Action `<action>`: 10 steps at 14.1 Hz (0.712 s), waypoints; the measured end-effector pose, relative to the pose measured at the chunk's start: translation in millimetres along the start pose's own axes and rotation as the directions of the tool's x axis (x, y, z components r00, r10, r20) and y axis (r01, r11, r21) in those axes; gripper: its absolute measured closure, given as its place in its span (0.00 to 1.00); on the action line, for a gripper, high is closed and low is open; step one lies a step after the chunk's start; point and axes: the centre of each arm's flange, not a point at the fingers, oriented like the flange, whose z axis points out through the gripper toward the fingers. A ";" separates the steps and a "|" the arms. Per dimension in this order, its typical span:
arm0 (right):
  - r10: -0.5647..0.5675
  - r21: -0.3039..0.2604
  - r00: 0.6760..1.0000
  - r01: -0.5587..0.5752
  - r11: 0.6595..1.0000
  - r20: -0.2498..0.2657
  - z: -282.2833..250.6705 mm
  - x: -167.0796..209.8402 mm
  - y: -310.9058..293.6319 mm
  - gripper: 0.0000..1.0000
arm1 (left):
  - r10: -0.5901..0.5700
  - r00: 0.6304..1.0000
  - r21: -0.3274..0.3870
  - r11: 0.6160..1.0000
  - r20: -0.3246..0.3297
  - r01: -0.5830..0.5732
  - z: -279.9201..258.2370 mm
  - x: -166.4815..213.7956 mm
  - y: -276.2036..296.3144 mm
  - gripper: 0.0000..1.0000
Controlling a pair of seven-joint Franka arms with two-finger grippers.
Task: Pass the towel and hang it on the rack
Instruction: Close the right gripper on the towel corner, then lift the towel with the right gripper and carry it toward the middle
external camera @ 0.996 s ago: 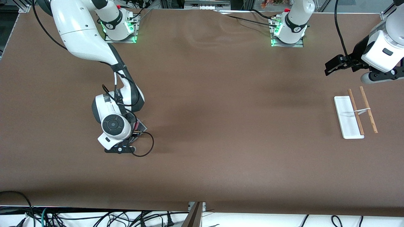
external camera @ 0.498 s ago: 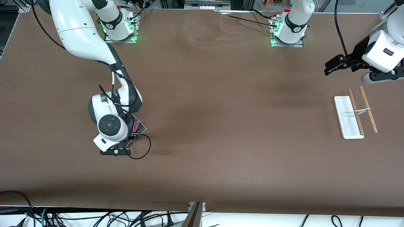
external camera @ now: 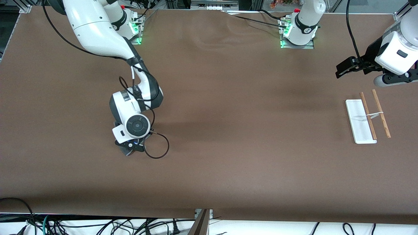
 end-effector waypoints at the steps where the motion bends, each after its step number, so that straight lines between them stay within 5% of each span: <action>1: 0.076 -0.003 0.997 -0.076 0.997 0.005 -5.4 -5.9 -1.5 0.00 | 0.001 1.000 0.000 1.000 0.000 -0.001 0.1 -0.3 0.8 0.00; 5: 0.409 0.007 0.913 -0.409 0.913 0.008 -15.1 -12.5 -3.8 0.00 | 0.007 1.000 0.004 1.000 0.011 -0.007 1.1 -2.3 3.2 0.00; 10: 0.488 0.004 0.873 -0.488 0.873 0.012 -6.6 -10.0 -4.1 0.00 | 0.022 1.000 0.007 1.000 0.016 -0.022 1.8 -5.3 10.8 0.00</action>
